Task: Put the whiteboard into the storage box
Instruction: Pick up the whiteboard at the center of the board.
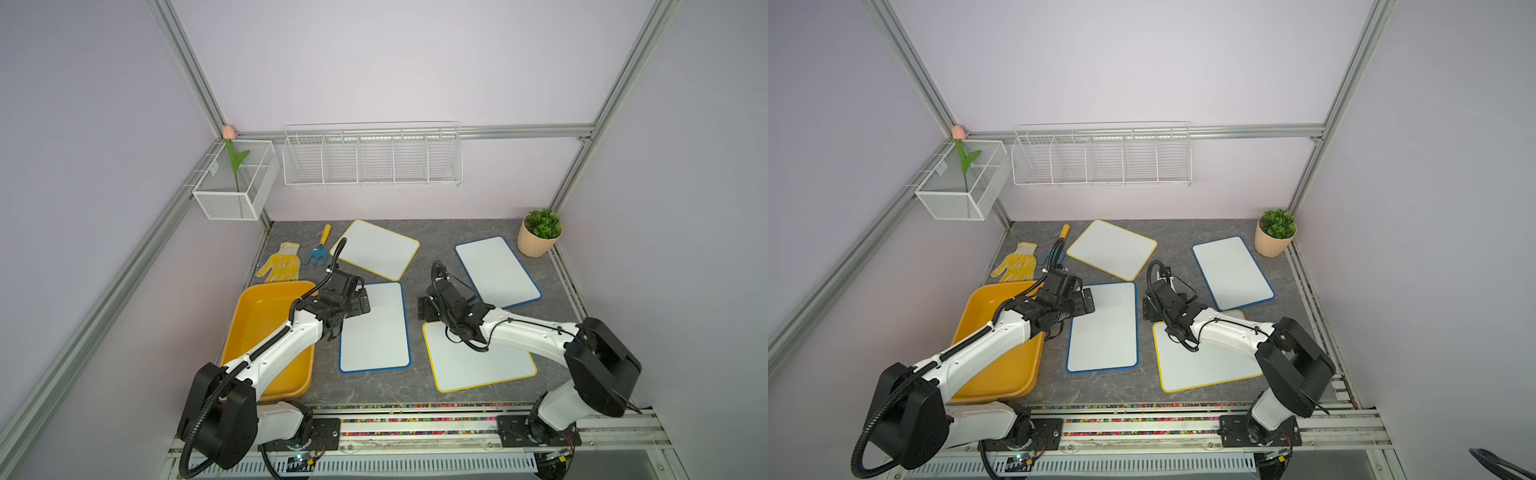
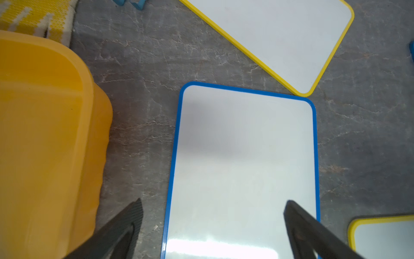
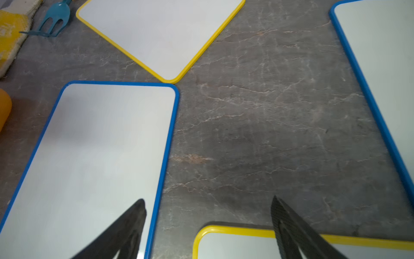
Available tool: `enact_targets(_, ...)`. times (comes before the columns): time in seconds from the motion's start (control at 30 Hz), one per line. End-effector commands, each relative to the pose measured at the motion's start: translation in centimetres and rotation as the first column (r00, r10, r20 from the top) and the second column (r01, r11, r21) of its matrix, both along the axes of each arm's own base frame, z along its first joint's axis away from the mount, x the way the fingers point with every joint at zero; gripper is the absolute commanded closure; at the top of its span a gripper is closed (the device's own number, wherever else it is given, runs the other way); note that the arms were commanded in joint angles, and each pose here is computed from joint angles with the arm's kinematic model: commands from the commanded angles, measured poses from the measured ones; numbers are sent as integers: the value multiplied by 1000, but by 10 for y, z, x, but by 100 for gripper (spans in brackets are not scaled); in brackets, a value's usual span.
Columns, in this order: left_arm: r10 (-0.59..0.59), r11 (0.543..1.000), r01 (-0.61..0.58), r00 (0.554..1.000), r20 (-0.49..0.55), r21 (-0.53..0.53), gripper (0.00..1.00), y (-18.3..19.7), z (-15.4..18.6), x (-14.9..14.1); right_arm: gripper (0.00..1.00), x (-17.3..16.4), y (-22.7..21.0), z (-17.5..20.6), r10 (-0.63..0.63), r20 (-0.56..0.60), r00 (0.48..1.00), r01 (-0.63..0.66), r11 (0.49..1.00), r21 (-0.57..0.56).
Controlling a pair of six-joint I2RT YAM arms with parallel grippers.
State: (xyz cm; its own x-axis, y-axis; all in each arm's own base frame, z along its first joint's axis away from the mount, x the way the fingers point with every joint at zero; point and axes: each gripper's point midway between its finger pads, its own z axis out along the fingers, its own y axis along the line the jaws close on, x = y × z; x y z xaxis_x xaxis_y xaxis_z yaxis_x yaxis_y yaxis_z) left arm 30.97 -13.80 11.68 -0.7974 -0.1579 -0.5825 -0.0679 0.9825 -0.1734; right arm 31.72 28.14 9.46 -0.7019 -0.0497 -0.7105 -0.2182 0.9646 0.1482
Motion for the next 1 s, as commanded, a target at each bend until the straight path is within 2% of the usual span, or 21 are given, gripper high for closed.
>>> enact_targets(0.0, -15, 1000, 13, 997, -77, -28, 1, -11, -18, -10, 11, -5, 15, -5, -15, -12, 1000, 15, 1000, 9)
enact_targets(0.27, 7, 999, -2, 988, -154, 34, 1, -10, -46, -11, 11, -18, 36, -26, -4, -48, 999, 5, 1000, 29)
enact_targets(0.53, -28, 998, 39, 983, -182, 57, 1, -14, -58, -8, 11, -22, 41, -44, -41, -92, 995, 47, 997, 60)
enact_targets(0.77, 28, 993, -6, 984, -176, 122, 1, 2, -57, -4, 11, -22, 43, -51, -54, -109, 993, 63, 995, 75)
enact_targets(0.97, 46, 997, -32, 980, -195, 77, 1, 14, -65, 0, 11, -25, 45, -58, -64, -127, 990, 75, 994, 83)
